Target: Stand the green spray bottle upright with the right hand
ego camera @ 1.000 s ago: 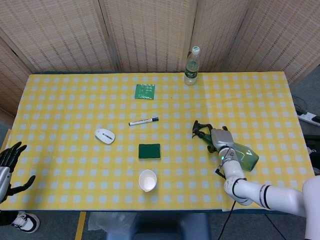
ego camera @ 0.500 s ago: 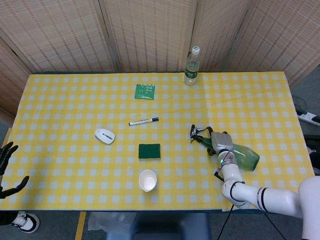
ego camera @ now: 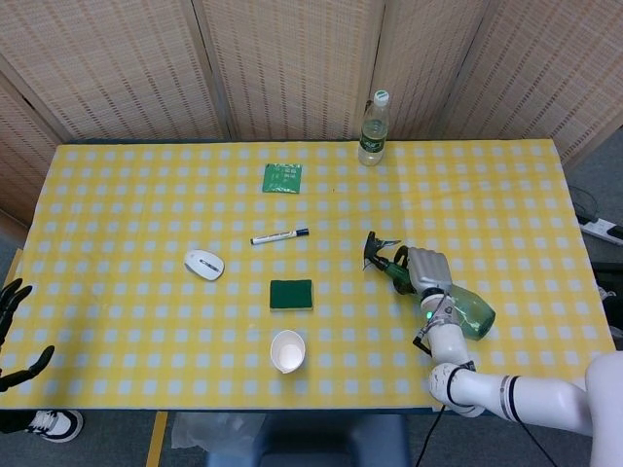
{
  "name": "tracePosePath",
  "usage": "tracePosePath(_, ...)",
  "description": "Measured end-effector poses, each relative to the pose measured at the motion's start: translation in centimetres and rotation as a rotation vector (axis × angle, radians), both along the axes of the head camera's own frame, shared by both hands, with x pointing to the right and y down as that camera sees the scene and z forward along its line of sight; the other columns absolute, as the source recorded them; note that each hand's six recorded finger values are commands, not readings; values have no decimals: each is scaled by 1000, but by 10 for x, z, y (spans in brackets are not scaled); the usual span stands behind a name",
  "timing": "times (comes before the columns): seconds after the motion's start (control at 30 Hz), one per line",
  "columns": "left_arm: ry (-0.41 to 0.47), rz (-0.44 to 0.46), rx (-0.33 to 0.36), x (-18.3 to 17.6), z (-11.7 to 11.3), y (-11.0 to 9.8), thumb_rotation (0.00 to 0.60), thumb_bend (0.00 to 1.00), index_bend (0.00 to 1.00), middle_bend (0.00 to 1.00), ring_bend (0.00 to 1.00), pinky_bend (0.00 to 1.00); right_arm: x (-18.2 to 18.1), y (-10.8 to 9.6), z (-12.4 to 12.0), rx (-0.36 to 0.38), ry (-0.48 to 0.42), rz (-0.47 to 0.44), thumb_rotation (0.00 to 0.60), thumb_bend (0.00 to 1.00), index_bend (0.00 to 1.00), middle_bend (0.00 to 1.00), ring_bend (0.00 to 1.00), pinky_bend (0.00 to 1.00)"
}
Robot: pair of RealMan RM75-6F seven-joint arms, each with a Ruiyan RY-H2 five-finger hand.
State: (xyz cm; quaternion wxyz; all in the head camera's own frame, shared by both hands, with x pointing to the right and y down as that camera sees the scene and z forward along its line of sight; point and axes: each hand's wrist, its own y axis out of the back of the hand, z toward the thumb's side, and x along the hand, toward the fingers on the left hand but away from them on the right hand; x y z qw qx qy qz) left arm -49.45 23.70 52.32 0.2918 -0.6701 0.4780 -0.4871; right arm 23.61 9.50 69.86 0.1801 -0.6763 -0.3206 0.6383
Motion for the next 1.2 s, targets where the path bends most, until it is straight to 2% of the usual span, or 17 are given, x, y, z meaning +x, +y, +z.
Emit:
tracePosePath(0.23, -12, 3, -5, 1, 2, 0, 600, 377, 0, 17, 99, 0, -10, -9, -24, 146, -189, 43, 600, 442, 517, 619, 612, 477)
tracePosePath(0.33, -12, 15, 2, 4, 3, -1, 600, 377, 0, 17, 95, 0, -13, -10, -33, 221, -322, 93, 600, 442, 517, 619, 623, 477)
tracePosePath(0.47, -11, 39, 15, 10, 4, 0, 600, 378, 0, 17, 93, 0, -14, -7, -43, 294, -551, 178, 600, 442, 518, 607, 615, 476)
tracePosePath(0.67, -6, 32, 0, 10, 10, -1, 600, 359, 0, 16, 72, 0, -6, 3, -48, 350, -886, 301, 600, 443, 517, 605, 613, 476)
tracePosePath(0.77, -13, 40, -10, 12, 13, 0, 600, 358, 0, 16, 70, 0, 4, 9, -46, 392, -1011, 316, 600, 443, 518, 605, 612, 476)
tracePosePath(0.83, -12, 47, -13, 14, 15, 0, 600, 357, 0, 16, 70, 0, 12, 12, -44, 433, -1047, 299, 600, 442, 517, 605, 611, 476)
tracePosePath(0.97, -13, 52, -11, 17, 16, 0, 600, 357, 0, 16, 70, 0, 24, 23, -40, 535, -1054, 186, 600, 442, 518, 605, 610, 476)
tracePosePath(1.2, -29, 63, -15, 21, 18, 2, 600, 357, 0, 16, 71, 0, 22, 53, -35, 621, -1060, 10, 600, 442, 517, 605, 602, 477)
